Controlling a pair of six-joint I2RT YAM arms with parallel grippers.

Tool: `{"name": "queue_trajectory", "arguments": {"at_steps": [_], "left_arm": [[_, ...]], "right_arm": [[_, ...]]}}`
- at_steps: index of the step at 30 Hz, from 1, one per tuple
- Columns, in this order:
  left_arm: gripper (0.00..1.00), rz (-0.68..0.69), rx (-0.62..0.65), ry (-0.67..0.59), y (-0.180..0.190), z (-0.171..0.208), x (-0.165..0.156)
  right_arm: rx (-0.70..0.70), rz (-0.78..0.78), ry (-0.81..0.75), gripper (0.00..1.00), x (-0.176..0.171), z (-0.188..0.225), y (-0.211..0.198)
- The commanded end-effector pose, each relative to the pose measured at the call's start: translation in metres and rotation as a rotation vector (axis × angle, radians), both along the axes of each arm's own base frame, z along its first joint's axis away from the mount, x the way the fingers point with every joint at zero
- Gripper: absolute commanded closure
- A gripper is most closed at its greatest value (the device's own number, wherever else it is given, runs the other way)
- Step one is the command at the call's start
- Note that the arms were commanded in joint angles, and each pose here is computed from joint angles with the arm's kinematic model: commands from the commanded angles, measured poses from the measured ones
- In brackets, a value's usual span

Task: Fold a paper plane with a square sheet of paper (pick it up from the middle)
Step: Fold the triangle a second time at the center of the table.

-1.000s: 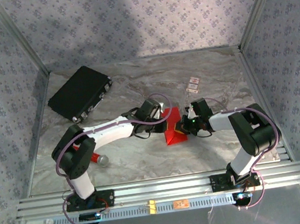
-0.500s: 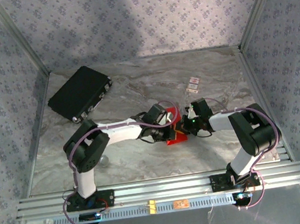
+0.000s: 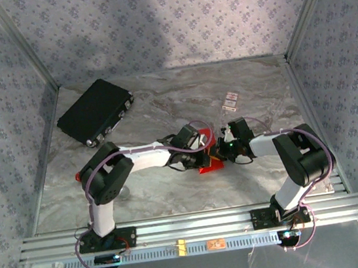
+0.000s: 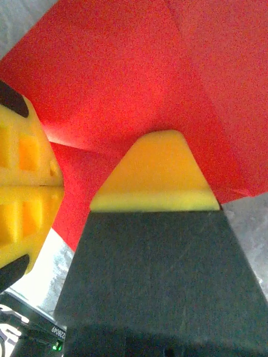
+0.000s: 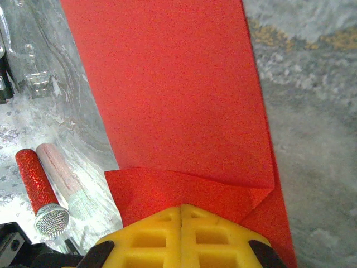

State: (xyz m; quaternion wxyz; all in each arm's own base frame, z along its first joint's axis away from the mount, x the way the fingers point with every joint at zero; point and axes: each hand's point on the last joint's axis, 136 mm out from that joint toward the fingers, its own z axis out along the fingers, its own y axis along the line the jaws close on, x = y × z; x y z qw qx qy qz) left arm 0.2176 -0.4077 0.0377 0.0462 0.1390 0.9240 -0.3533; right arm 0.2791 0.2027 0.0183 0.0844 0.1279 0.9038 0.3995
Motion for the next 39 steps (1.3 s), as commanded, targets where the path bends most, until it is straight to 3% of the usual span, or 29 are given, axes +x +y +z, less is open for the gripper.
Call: {"name": "queue_trajectory", "arguments": {"at_steps": [1, 39], "left_arm": [[0.95, 0.022, 0.000, 0.016, 0.002, -0.009, 0.001], [0.94, 0.064, -0.028, 0.093, 0.034, -0.019, -0.042]], "right_arm": [[-0.083, -0.019, 0.091, 1.00, -0.018, -0.028, -0.016], [-0.082, -0.028, 0.101, 1.00, -0.017, -0.032, -0.021]]}}
